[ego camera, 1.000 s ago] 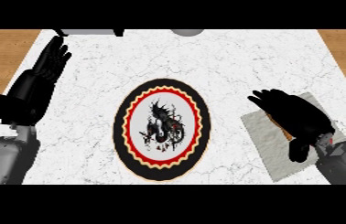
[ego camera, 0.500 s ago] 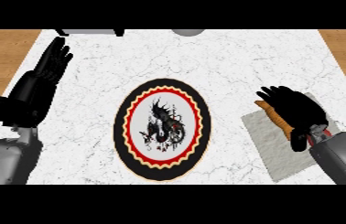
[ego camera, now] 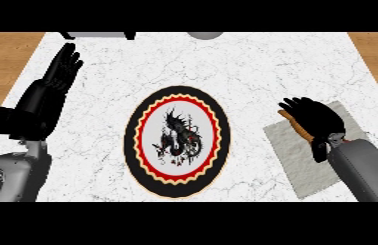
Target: Pick the croissant from the placemat and place it in the plate
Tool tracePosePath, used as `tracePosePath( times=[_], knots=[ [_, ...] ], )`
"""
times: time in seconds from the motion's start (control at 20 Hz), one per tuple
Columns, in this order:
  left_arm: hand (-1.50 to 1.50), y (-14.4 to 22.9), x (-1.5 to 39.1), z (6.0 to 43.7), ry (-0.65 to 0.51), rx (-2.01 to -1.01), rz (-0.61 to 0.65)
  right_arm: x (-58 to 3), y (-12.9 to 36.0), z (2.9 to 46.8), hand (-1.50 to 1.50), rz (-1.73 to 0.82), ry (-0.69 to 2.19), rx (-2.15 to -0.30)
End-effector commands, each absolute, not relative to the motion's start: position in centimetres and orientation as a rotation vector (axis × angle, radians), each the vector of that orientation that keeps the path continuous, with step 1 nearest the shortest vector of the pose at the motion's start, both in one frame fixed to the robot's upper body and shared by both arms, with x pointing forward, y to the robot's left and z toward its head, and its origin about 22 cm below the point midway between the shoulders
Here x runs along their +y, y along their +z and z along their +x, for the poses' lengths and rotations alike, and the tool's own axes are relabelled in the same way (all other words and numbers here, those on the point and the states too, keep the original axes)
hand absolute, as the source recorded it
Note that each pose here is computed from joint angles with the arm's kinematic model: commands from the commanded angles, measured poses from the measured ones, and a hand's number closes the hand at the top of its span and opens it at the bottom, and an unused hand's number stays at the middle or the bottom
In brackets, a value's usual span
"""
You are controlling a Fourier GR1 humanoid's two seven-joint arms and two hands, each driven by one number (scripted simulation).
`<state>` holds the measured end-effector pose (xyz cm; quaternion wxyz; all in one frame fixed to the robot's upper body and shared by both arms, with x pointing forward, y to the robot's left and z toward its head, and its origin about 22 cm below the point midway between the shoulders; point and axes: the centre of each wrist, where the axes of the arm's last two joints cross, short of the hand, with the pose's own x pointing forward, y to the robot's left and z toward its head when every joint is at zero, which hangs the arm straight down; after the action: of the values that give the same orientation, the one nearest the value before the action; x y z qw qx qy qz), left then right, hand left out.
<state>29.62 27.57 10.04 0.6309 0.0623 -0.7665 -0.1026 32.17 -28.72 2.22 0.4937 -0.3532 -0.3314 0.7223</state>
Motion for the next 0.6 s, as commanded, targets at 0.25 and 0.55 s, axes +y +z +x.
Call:
tracePosePath(
  times=[0.25, 0.55],
  knots=[
    [0.00, 9.8, 28.1, 30.1, -0.220, -1.762, 0.143, -31.1, -0.9, 32.4, -1.50, -0.925, 1.796, -0.719],
    [0.00, 11.5, 29.4, 29.6, -0.241, -1.756, 0.131, -28.1, -3.0, 32.1, 1.50, -0.981, 1.747, -1.066]
  ],
)
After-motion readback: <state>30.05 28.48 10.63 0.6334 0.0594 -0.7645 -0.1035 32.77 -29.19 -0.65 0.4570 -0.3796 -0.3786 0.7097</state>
